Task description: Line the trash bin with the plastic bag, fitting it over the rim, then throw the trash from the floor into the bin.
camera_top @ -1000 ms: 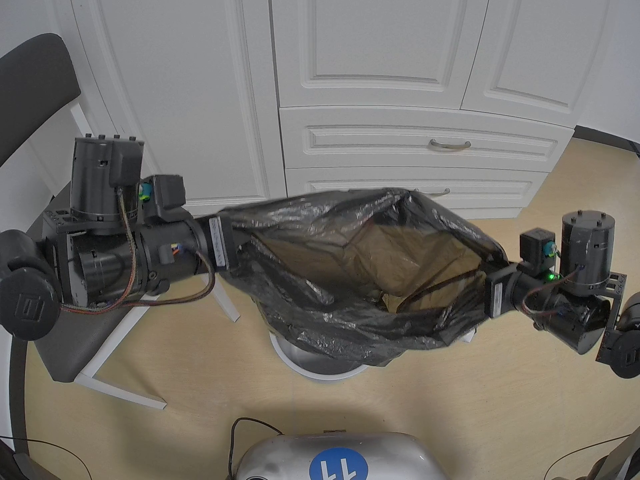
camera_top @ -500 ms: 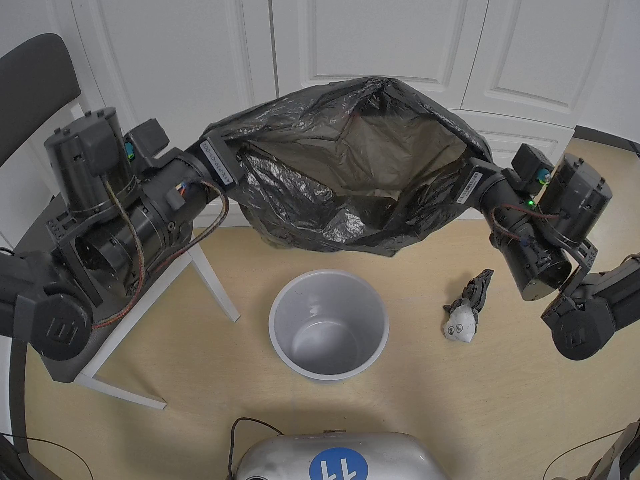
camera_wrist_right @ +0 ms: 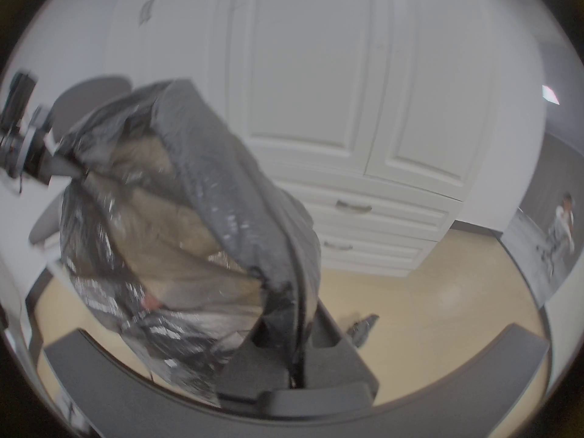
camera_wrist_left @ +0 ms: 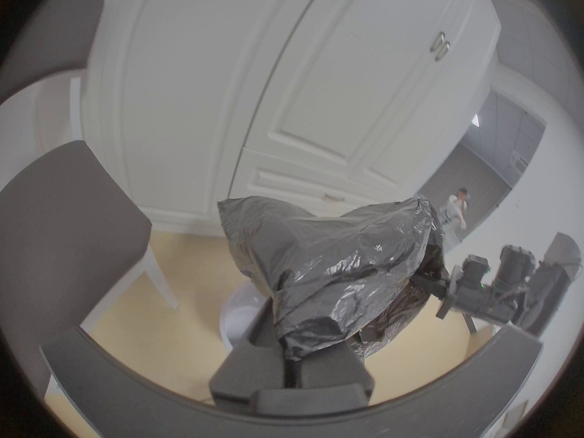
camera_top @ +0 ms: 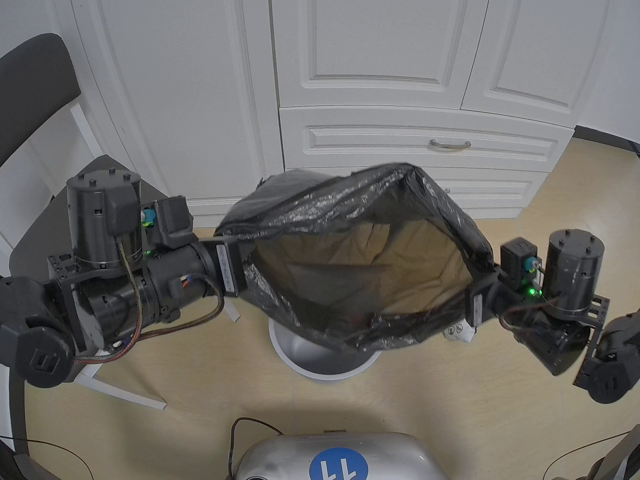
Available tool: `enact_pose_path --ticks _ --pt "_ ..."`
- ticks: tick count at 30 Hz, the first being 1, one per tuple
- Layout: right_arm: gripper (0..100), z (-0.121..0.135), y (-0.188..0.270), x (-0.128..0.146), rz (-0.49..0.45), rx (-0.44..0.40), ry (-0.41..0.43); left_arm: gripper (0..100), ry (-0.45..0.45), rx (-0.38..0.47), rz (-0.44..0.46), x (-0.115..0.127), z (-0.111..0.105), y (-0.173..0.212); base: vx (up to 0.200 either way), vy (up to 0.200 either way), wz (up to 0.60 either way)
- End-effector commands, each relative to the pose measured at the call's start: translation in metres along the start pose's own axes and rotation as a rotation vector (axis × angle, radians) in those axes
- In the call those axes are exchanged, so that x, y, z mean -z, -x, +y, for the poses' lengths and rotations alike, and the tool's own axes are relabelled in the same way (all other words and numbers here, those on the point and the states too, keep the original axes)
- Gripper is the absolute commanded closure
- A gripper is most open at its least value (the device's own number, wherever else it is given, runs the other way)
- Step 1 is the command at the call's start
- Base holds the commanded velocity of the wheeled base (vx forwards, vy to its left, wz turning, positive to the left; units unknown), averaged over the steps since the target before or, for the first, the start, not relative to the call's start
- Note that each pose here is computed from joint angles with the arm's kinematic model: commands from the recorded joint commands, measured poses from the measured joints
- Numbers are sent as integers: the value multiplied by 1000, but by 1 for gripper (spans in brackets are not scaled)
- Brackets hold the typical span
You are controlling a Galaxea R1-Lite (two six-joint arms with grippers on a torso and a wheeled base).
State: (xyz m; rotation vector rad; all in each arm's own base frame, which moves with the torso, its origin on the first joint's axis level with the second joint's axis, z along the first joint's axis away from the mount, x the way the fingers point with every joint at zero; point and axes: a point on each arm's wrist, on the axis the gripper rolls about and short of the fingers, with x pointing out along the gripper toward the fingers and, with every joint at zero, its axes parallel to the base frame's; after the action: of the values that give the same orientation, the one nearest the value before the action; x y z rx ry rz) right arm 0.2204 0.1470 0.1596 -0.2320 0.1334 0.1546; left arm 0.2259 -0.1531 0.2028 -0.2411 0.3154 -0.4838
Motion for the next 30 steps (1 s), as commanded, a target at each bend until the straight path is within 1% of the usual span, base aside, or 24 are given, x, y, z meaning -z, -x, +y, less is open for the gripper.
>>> enact_pose_path --ticks 1,2,3,5,7,11,12,13,16,20,22,23,25,26,27,28,29,30 --pt "100 -28 71 3 56 -117 163 100 -46 149 117 -1 -10 54 0 0 0" --pt "100 -35 85 4 79 -151 204 100 -64 186 147 0 -12 63 0 0 0" --pt "100 -38 90 5 89 -165 226 100 -77 199 158 1 -13 66 0 0 0" --pt "100 -41 97 6 103 -179 256 100 -99 211 177 4 -14 68 0 0 0" --pt "100 -45 103 10 126 -188 300 100 -116 216 214 14 -14 64 0 0 0" --pt "100 -46 104 16 148 -184 334 100 -120 195 289 28 -13 46 0 0 0" --pt "100 -46 104 16 148 -184 338 100 -120 193 295 29 -13 44 0 0 0" --pt "100 -46 103 16 150 -185 342 100 -118 179 321 34 -11 36 0 0 0" --pt "100 -46 103 16 153 -183 342 100 -115 164 344 38 -9 28 0 0 0" --pt "100 -46 101 12 139 -176 327 100 -106 158 316 36 -8 22 0 0 0" --pt "100 -48 99 5 120 -154 290 100 -96 177 244 32 -10 18 0 0 0" --pt "100 -49 98 4 119 -149 281 100 -90 181 230 31 -11 18 0 0 0" --pt "100 -50 97 -1 104 -132 240 100 -47 201 170 27 -14 17 0 0 0" --pt "100 -50 97 -3 99 -129 231 100 -36 204 160 26 -14 17 0 0 0" --pt "100 -51 97 -7 76 -119 204 100 -10 215 120 22 -16 16 0 0 0" --pt "100 -52 96 -11 59 -112 187 100 5 218 90 19 -17 16 0 0 0" --pt "100 -52 96 -11 54 -108 182 100 8 218 82 18 -17 16 0 0 0" --pt "100 -54 94 -14 29 -90 158 100 18 202 31 14 -18 15 0 0 0"
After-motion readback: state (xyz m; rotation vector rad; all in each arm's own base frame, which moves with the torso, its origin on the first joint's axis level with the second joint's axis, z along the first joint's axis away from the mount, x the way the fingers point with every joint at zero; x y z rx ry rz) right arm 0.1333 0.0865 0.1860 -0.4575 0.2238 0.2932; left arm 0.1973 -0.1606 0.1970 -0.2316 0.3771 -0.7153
